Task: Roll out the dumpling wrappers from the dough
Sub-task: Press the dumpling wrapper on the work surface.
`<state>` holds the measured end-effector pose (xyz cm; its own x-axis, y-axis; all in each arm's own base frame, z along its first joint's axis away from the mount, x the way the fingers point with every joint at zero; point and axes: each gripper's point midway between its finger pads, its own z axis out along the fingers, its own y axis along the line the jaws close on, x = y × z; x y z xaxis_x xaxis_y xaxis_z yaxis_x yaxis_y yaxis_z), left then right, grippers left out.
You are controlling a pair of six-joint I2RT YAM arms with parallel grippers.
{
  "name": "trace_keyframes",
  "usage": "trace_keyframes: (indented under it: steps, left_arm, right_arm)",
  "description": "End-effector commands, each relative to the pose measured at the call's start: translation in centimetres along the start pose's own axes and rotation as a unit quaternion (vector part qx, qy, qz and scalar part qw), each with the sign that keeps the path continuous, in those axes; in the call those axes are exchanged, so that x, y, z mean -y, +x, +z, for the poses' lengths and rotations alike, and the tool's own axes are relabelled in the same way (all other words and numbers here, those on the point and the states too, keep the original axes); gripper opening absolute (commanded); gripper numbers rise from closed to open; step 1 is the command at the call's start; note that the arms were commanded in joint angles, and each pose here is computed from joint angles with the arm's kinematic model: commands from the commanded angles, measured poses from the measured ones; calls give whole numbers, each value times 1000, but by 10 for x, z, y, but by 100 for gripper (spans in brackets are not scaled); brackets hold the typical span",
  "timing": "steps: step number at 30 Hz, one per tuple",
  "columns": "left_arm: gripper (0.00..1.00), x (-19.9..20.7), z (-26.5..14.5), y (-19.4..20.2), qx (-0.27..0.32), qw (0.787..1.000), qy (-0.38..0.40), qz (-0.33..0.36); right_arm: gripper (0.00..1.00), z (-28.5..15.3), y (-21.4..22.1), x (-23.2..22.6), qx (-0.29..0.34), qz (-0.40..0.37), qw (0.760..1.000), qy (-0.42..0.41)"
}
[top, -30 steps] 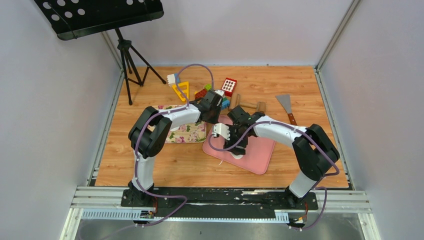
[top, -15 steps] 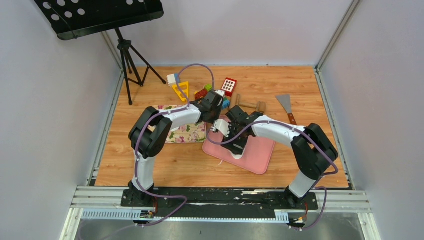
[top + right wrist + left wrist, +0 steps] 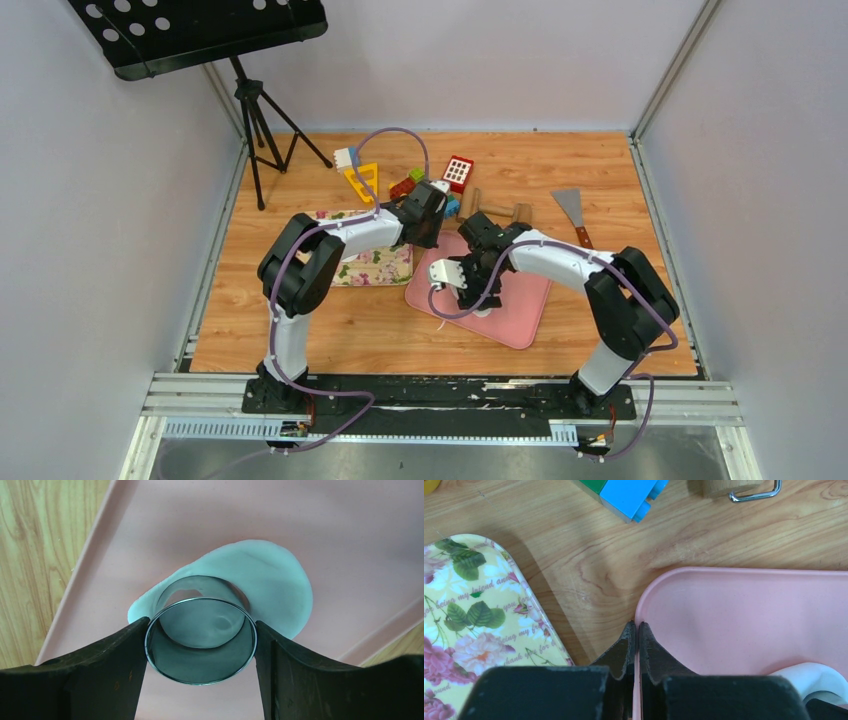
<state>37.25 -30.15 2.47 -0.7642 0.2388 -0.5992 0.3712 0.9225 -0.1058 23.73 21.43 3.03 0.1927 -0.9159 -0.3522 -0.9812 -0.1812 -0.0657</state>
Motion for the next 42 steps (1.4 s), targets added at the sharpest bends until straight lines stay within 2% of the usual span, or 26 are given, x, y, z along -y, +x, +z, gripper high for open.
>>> trace_keyframes:
  steps: [1,3,6,9,14,16,19,24,31,39,42]
  left_arm:
    - [0,-8,2,36,-61,998,-18,13]
    - [0,-7,1,35,-60,998,-18,13]
    - [0,-8,1,36,-61,998,-18,11]
    - [0,-6,1,37,-62,998,-17,11]
    - [0,-5,0,37,-62,998,-19,14]
    - [0,-4,-1,36,-59,998,-20,15]
    - [0,-4,-2,34,-57,998,-20,17]
    - [0,-3,-2,35,-58,998,-18,17]
    - [0,-2,-1,35,-58,998,-17,17]
    - [0,-2,0,36,-59,998,-15,17]
    - [0,-1,0,36,-60,998,-15,18]
  right_arm:
    - [50,3,16,-30,-4,-40,997,-70]
    - [50,4,12,-25,-3,-5,998,-58]
    - [49,7,10,-15,-17,103,994,-34]
    - [49,11,11,-17,-29,200,979,-24]
    - [48,18,18,-20,-54,290,955,-8]
    - [47,20,22,-20,-64,288,956,2]
    - [46,18,26,-16,-80,242,966,38]
    - [49,8,16,-9,-71,178,980,51]
    - [62,-14,-10,4,-30,166,984,55]
    - [86,-26,-27,6,1,160,986,45]
    - [90,-28,-30,5,9,159,986,42]
